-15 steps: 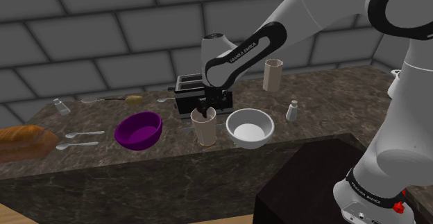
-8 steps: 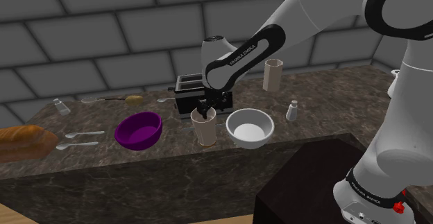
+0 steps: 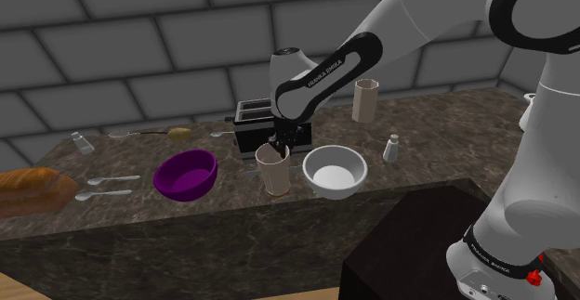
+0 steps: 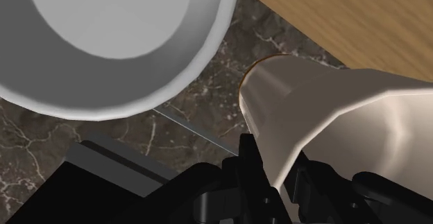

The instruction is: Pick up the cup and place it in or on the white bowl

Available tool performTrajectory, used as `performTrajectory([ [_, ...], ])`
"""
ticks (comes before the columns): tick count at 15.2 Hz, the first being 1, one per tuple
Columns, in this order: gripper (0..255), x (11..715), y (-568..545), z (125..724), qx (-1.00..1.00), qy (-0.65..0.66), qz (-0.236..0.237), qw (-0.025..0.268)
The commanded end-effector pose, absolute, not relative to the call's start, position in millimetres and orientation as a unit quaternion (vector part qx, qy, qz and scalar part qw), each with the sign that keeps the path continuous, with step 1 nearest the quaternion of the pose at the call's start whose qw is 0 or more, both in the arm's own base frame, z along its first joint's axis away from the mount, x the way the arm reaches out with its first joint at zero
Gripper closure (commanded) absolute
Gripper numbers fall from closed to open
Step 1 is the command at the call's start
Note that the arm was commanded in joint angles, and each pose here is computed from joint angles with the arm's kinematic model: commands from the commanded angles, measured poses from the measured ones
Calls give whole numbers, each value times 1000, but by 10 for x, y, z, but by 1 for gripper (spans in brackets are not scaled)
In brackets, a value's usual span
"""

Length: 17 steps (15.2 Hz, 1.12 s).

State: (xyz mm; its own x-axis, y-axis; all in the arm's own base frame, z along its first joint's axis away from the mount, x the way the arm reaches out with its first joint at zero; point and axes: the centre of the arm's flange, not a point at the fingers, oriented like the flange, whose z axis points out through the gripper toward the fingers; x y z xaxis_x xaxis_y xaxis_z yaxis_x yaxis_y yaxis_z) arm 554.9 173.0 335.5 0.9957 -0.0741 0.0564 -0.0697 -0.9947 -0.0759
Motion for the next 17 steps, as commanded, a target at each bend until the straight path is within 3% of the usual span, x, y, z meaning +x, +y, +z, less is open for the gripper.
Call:
performTrajectory([
  [1,255,5544,1733,3346,-998,36,-29,37],
  [17,255,5547,1734,4085,-998,36,-29,37],
])
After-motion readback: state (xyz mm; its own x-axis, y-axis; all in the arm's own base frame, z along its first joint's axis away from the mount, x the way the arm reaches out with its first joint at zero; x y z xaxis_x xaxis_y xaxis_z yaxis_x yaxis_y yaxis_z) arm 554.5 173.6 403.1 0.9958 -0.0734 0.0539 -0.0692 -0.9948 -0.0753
